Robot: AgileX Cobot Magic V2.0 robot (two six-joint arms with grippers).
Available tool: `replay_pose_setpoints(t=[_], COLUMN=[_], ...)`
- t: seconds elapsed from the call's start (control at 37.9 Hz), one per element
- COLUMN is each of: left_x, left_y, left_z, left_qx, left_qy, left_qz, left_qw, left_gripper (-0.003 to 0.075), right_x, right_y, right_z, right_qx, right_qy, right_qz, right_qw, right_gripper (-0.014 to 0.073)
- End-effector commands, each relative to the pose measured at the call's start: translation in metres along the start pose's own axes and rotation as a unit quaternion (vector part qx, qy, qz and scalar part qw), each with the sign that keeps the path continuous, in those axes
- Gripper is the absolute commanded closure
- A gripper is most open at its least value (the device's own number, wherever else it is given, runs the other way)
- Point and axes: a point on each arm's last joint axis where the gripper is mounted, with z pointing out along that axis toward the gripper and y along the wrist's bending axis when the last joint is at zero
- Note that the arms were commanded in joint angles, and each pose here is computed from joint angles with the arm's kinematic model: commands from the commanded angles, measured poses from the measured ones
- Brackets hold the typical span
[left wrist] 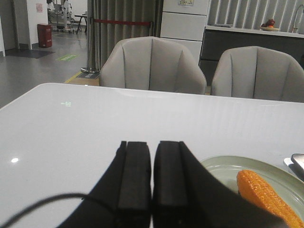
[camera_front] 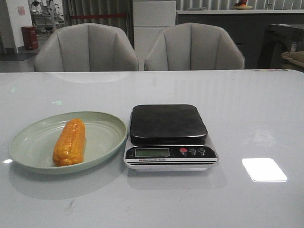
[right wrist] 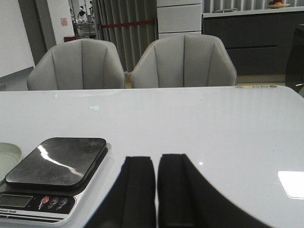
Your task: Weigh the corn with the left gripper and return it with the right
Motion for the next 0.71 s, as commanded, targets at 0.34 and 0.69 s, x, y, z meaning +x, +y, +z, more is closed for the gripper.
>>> replay_pose_setpoints(t=[0.34, 0.69], left_x=[-0.063, -0.094], left_y=[-0.008, -0.011], left_z=[-0.008, 0.009], left_qx=[0.023, 0.0], left_qy=[-0.117, 0.009], left_qz=[-0.032, -0.04], left_qw=[0.992, 0.999], left_gripper=[0.0606, 0.0606], right_x=[-0.005, -0.005], right_y=[0.0, 0.0], right_z=[-0.002, -0.002], right_qx=[-0.002, -0.002], right_qy=[-0.043, -0.043], right_qz=[-0.01, -0.01], right_qw=[0.999, 0.999], right_gripper=[0.0404, 0.0404])
